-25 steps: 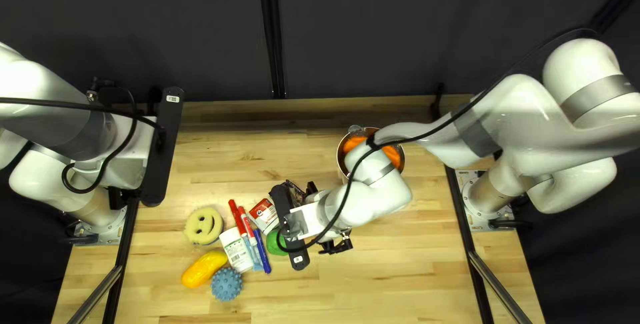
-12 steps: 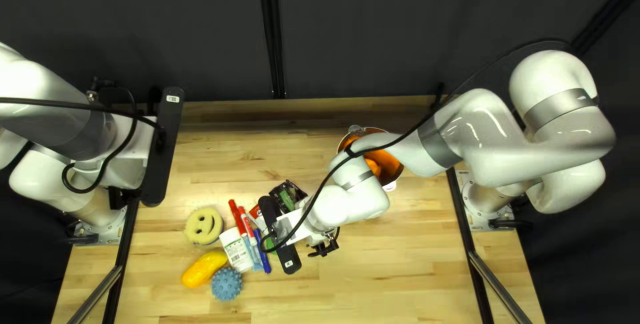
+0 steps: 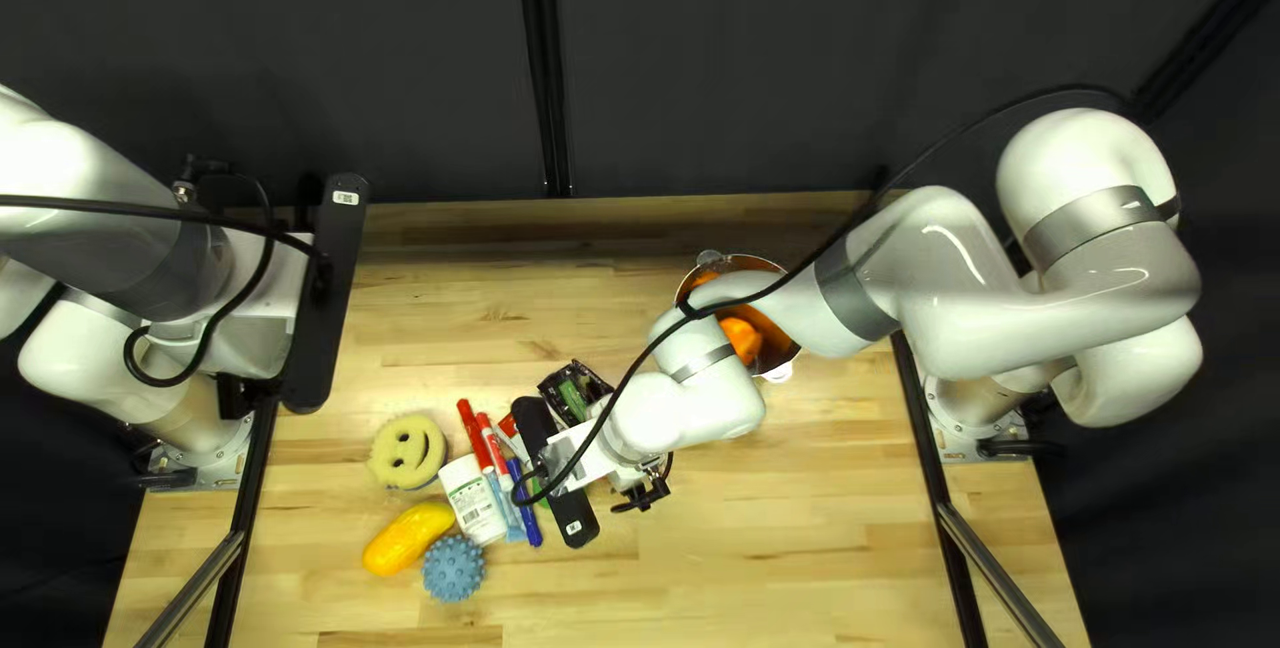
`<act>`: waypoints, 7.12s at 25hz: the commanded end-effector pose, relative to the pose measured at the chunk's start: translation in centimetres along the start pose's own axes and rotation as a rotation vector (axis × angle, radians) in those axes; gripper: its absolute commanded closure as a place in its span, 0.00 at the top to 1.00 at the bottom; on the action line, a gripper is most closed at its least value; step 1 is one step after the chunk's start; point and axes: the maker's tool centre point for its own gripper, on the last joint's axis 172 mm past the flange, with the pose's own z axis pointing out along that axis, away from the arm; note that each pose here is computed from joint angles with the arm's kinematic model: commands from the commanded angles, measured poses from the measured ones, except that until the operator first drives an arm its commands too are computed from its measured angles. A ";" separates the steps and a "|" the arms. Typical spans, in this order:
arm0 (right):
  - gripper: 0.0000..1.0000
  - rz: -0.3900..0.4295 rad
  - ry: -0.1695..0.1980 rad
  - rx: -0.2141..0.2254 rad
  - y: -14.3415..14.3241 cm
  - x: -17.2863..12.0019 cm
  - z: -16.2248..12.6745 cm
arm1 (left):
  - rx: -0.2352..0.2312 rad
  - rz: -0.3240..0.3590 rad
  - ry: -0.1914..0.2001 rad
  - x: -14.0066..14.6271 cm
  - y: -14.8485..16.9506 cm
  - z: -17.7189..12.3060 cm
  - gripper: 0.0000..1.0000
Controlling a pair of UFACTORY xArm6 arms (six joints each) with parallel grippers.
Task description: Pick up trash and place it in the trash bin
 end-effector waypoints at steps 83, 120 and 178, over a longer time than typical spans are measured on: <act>1.00 0.657 0.311 -0.067 -1.7 7.0 -1.0 | 0.000 0.000 0.000 0.0 0.0 0.0 1.00; 0.02 0.750 0.278 -0.348 3.6 -15.7 -21.9 | 0.000 0.000 0.000 0.0 0.0 0.0 1.00; 1.00 1.160 0.175 -0.166 9.2 -2.2 0.9 | 0.000 0.000 0.000 0.0 0.0 0.0 1.00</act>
